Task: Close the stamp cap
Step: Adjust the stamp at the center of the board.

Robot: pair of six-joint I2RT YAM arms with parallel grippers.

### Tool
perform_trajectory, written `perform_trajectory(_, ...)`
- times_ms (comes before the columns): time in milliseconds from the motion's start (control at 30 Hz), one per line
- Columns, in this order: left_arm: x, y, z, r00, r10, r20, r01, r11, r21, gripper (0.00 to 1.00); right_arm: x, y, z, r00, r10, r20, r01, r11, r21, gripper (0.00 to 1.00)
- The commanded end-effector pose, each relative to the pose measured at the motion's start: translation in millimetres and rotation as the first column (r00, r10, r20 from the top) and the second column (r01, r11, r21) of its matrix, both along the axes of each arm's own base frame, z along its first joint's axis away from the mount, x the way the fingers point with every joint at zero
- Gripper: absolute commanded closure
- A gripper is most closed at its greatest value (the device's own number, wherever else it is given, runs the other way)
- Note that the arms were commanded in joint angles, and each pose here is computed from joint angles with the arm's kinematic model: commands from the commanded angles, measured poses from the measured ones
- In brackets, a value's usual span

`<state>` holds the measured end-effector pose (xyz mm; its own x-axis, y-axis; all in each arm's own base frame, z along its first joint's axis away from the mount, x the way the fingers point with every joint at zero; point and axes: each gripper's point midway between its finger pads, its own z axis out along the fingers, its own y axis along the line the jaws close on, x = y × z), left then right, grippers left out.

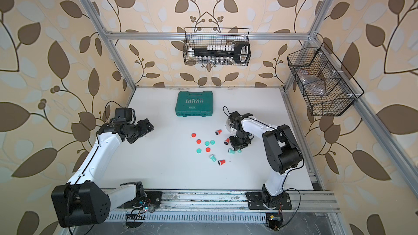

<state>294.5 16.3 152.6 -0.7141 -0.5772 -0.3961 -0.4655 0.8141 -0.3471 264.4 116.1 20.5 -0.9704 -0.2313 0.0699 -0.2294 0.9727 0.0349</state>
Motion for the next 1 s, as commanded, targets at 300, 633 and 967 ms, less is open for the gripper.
perform_trajectory(300,4.7,-5.1,4.6,0.999,-0.033,0.023,0.033,0.999,-0.018,0.11,0.3,-2.2,4.9,1.000,0.011,-0.003,-0.011,0.999,-0.051,0.79)
perform_trajectory(633,4.0,-70.9,1.5,0.970,-0.235,0.057,0.241,0.959,-0.146,0.17,12.0,19.9,63.2,0.976,0.089,0.199,-0.102,0.993,0.059,0.81)
perform_trajectory(967,-4.8,-151.9,13.2,0.887,-0.458,0.057,0.462,0.880,-0.113,0.18,22.8,36.3,68.6,0.950,0.136,0.280,-0.156,0.986,0.052,0.82)
